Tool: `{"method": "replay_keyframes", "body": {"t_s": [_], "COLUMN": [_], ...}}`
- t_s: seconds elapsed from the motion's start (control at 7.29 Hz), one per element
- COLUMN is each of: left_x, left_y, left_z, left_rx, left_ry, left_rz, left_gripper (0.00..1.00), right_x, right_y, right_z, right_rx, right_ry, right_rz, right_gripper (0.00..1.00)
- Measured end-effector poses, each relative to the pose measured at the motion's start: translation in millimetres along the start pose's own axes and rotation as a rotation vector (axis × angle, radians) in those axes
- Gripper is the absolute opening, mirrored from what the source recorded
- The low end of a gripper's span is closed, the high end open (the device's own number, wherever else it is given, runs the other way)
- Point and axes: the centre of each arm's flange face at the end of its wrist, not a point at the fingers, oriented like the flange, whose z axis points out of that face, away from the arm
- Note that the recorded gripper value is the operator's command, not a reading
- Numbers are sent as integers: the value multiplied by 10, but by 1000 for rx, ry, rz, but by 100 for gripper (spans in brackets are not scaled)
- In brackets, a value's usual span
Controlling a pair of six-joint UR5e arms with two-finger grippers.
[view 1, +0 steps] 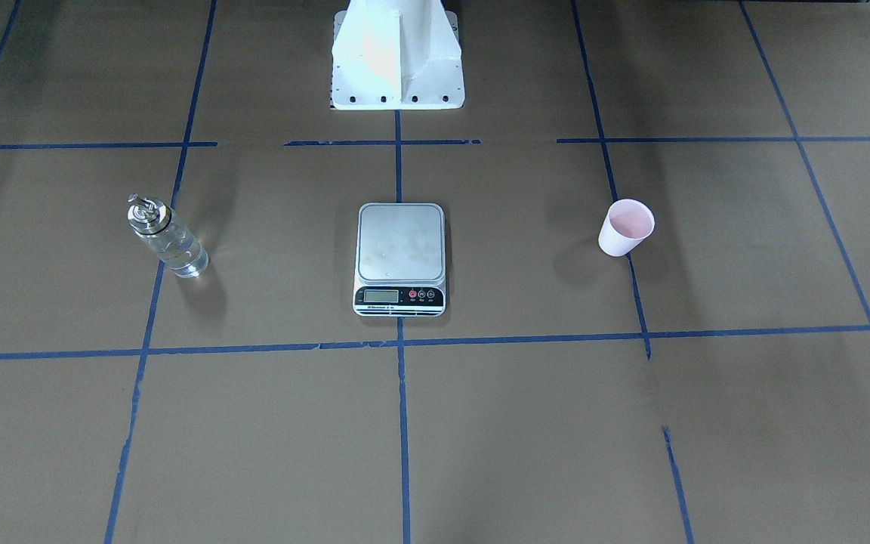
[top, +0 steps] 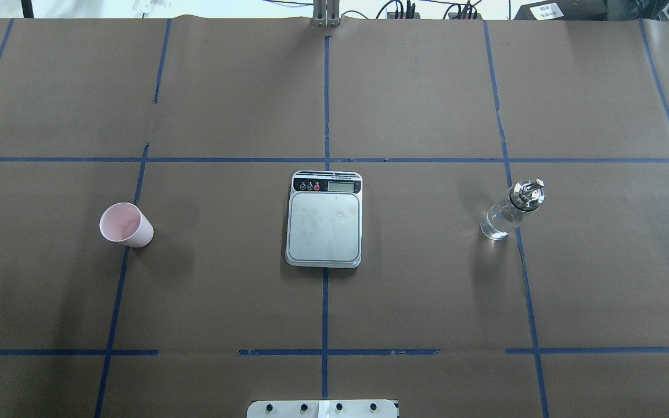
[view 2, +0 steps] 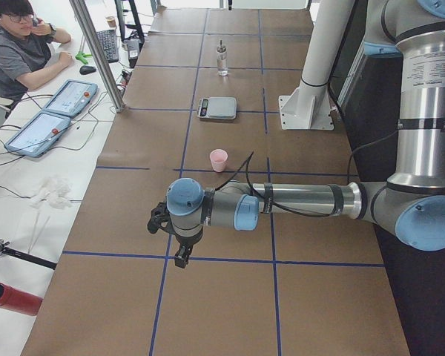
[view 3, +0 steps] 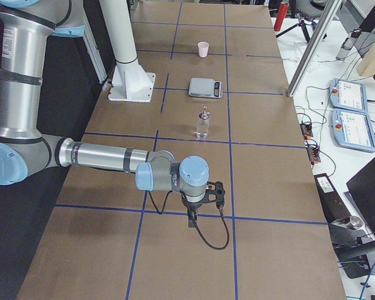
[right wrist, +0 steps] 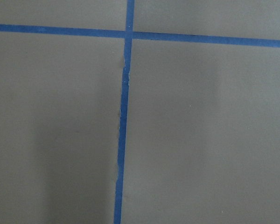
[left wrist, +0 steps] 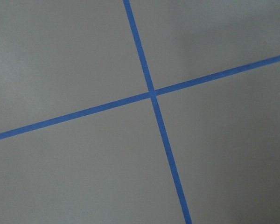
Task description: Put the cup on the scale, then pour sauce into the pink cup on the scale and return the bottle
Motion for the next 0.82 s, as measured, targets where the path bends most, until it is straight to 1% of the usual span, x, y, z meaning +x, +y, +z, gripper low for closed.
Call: {"method": "replay_keyframes", "body": {"t_s": [0.27, 0.55, 0.69, 0.82], "left_x": [12, 63, 164, 315], "left_y": [-15, -48, -111, -202], "left_z": [-5, -31, -71, -156], "left_rx": [6, 21, 42, 88], "left_ry": [-2, 0, -1, -6], "left_rz": [14, 36, 70, 130], "left_gripper": [100, 100, 100, 100], "right_x": [-32, -162, -266, -383], "right_y": [4, -77, -157, -284], "right_z": [15, 2, -54, -144], "right_rx": [-4, 0, 12, 33], "right_ry": [-9, -20, -32, -43], "right_rz": [-6, -33, -50, -70], "right_gripper": [100, 100, 100, 100]}}
